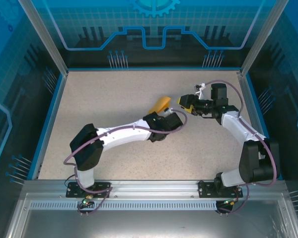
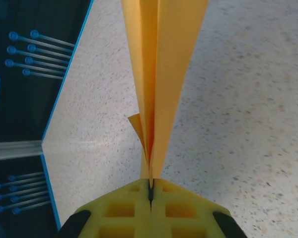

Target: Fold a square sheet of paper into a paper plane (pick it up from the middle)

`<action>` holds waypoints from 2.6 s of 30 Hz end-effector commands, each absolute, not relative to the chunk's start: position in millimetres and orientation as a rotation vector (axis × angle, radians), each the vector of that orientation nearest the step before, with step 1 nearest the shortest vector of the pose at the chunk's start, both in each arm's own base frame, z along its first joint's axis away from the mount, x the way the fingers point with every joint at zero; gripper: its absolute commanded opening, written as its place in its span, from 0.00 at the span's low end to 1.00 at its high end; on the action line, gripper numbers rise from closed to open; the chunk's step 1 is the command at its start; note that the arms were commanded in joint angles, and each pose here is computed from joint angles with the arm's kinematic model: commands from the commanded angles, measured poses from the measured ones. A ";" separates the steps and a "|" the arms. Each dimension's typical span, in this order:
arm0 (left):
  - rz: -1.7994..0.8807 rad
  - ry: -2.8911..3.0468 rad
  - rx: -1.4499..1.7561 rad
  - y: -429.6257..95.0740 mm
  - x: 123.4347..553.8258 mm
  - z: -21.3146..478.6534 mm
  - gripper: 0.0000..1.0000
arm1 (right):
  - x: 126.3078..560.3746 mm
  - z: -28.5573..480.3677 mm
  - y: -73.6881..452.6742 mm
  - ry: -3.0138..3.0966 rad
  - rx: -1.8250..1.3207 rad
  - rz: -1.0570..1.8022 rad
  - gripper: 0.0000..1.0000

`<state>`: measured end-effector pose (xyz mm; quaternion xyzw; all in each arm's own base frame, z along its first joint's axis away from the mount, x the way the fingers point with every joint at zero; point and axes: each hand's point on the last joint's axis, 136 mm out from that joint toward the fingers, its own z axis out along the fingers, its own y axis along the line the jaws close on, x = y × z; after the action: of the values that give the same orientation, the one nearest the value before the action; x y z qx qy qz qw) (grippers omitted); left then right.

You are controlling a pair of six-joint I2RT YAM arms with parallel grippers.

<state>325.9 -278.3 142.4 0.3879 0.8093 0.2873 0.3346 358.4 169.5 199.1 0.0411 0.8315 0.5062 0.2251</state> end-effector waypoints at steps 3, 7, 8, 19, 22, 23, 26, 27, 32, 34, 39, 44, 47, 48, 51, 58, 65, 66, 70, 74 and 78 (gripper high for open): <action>0.810 2.004 1.161 -297.0 311.2 111.5 0.03 | 364.2 187.8 161.6 2.315 0.155 1.418 0.61; 0.757 1.988 1.269 -310.7 293.1 79.4 0.05 | 365.5 178.3 163.8 2.334 0.167 1.445 0.57; 0.745 1.986 1.293 -313.0 289.7 73.4 0.05 | 365.7 175.8 165.4 2.338 0.169 1.457 0.56; 0.539 2.047 1.451 -335.7 262.4 38.5 0.15 | 349.8 124.7 208.4 2.479 0.123 1.504 0.44; 0.503 2.060 1.465 -338.4 258.2 37.2 0.21 | 343.7 106.8 216.3 2.532 0.118 1.486 0.39; 0.491 2.066 1.465 -338.3 257.0 37.2 0.23 | 341.3 101.3 216.9 2.549 0.120 1.480 0.38; 0.434 2.088 1.459 -340.4 252.3 38.6 0.30 | 332.0 81.9 216.7 2.616 0.128 1.435 0.34; 0.413 2.099 1.457 -341.3 250.4 39.6 0.34 | 330.4 78.3 216.6 2.629 0.128 1.427 0.33; 0.238 2.173 1.403 -349.2 240.3 61.0 0.55 | 311.6 49.5 210.4 2.738 0.143 1.344 0.28; 0.106 2.236 1.353 -350.9 236.6 78.7 0.60 | 305.5 41.3 205.7 2.770 0.145 1.305 0.27; -0.206 2.356 1.244 -351.3 227.2 121.6 0.65 | 296.6 30.5 199.6 2.809 0.138 1.246 0.24; -0.273 2.520 0.999 -323.2 251.6 120.9 0.64 | 295.5 27.0 199.7 2.803 0.129 1.249 0.22; -0.267 2.588 0.872 -312.2 264.3 105.2 0.60 | 293.4 25.1 198.4 2.807 0.118 1.237 0.18; -0.262 2.605 0.839 -309.9 267.3 98.6 0.58 | 292.1 24.0 197.4 2.811 0.117 1.232 0.17; -0.309 2.631 0.786 -314.3 270.9 85.3 0.52 | 290.2 21.3 196.6 2.814 0.109 1.226 0.14; -0.422 2.700 0.748 -328.2 261.8 57.1 0.33 | 287.3 15.8 194.5 2.831 0.088 1.210 0.10; -0.493 2.739 0.759 -339.4 250.5 37.0 0.19 | 288.2 20.2 194.2 2.807 0.077 1.225 0.08; -0.492 2.746 0.768 -340.3 248.8 34.0 0.16 | 288.6 22.0 194.7 2.800 0.071 1.228 0.08; -0.481 2.763 0.785 -342.5 245.1 23.8 0.14 | 291.7 31.5 196.6 2.766 0.058 1.248 0.09; -0.501 2.773 0.795 -346.4 240.5 15.8 0.12 | 293.7 39.9 196.3 2.741 0.052 1.252 0.09; -0.495 2.785 0.800 -345.6 238.0 9.2 0.12 | 291.7 48.7 195.3 2.722 0.066 1.256 0.10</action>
<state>246.6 -342.9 18.8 0.2744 0.9411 -0.1579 0.1185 296.1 194.8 39.0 0.0239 0.9100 0.4086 0.0658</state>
